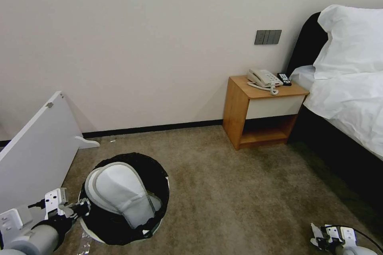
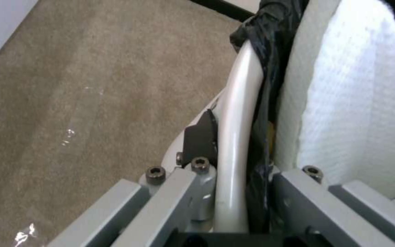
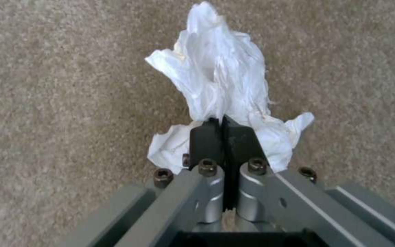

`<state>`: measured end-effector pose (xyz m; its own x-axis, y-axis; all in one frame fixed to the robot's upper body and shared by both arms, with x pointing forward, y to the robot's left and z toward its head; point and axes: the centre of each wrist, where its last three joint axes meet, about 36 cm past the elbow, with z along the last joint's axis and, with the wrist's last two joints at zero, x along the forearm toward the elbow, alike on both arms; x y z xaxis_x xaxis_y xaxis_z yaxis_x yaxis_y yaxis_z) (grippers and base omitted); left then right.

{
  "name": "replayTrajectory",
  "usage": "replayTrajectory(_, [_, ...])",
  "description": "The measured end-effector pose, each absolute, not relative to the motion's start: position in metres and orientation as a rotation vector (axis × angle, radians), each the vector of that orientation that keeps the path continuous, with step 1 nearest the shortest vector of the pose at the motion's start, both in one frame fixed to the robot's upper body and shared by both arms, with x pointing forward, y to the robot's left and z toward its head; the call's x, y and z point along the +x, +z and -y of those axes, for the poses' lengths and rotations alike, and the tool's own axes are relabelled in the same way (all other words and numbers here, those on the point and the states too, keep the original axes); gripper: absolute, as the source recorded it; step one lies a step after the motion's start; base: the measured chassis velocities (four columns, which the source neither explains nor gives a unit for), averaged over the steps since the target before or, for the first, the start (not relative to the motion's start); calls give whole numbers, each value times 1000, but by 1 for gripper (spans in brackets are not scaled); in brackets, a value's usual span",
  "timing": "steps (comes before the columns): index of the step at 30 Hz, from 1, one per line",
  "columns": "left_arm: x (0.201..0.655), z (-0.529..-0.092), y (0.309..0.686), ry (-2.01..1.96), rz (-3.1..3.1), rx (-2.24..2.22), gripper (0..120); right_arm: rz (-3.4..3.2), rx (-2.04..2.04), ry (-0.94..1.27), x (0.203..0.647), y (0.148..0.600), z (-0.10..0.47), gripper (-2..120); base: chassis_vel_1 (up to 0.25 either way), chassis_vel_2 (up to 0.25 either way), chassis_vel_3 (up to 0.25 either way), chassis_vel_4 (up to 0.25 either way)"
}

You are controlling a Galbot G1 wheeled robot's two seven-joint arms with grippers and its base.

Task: Pick up the trash bin, then pick up the garbage from the floor and place it into the trash bin.

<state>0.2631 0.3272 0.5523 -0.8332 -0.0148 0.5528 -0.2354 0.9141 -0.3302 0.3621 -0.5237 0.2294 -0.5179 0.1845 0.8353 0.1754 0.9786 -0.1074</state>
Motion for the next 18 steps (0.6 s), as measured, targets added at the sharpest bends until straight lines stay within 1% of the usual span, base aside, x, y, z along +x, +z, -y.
replayTrajectory(10, [264, -327, 552, 528, 2512, 174, 1, 2144, -259, 20, 363, 239, 529, 0, 0, 0, 0, 0])
replayTrajectory(13, [264, -327, 552, 528, 2511, 173, 1, 2175, -264, 20, 363, 249, 532, 0, 0, 0, 0, 0])
replayTrajectory(14, [264, -327, 552, 528, 2509, 171, 1, 2216, -261, 24, 362, 263, 533, 0, 0, 0, 0, 0])
replayTrajectory(16, [264, -327, 552, 527, 2509, 171, 1, 2235, -257, 29, 361, 269, 533, 0, 0, 0, 0, 0])
replayTrajectory(18, [264, -327, 552, 526, 2506, 166, 1, 2419, -218, 71, 362, 328, 531, 0, 0, 0, 0, 0])
